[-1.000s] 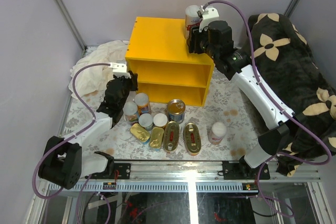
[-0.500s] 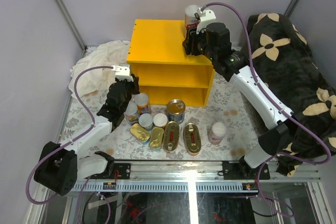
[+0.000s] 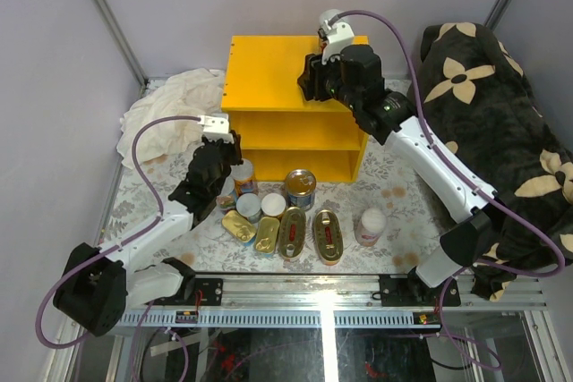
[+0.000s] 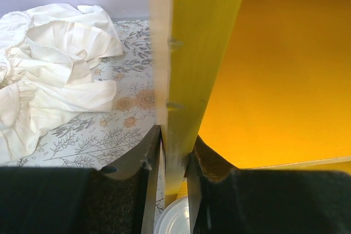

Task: Place and organize the canned foods onto the counter
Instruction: Adjust the counter at the center of the board.

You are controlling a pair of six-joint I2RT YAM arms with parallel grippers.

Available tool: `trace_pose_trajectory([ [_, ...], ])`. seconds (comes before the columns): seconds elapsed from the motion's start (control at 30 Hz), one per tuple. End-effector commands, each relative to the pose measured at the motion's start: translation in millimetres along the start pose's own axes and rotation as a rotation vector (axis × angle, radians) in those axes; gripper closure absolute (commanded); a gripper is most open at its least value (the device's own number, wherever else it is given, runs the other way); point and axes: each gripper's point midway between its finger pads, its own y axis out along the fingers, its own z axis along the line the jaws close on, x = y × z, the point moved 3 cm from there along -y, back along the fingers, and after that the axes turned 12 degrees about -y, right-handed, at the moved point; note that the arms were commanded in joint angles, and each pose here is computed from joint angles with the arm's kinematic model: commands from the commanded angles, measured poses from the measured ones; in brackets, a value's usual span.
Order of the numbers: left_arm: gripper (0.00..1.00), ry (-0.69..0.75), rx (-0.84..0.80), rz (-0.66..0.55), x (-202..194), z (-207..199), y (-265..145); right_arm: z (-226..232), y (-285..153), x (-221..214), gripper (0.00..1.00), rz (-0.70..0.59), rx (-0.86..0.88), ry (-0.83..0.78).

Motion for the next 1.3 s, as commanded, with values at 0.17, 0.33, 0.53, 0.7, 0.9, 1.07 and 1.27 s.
trace_pose_trajectory([
  [0.17, 1.00, -0.056, -0.183, 0.001, 4, -47, -10, 23, 5, 17, 0.48, -0.055, 0.049, -0.007],
  [0.33, 1.00, -0.055, -0.194, 0.002, 4, -51, -15, 35, 10, 20, 0.48, -0.056, 0.074, -0.012],
  [0.53, 1.00, -0.047, -0.190, 0.000, 7, -50, -17, 48, -8, 37, 0.20, -0.079, 0.093, -0.036],
  [0.7, 1.00, -0.039, -0.182, 0.008, 8, -49, -18, 22, -50, 53, 0.00, -0.159, -0.054, -0.010],
  [0.9, 1.00, -0.017, -0.181, 0.008, 14, -50, -19, -16, -70, 40, 0.00, -0.140, -0.289, -0.037],
  [1.07, 1.00, -0.005, -0.198, 0.010, 18, -53, -20, -30, -56, 47, 0.00, -0.110, -0.349, -0.091],
  [1.27, 1.00, -0.006, -0.214, 0.018, 15, -54, -23, -41, -32, 49, 0.01, -0.058, -0.364, -0.131],
])
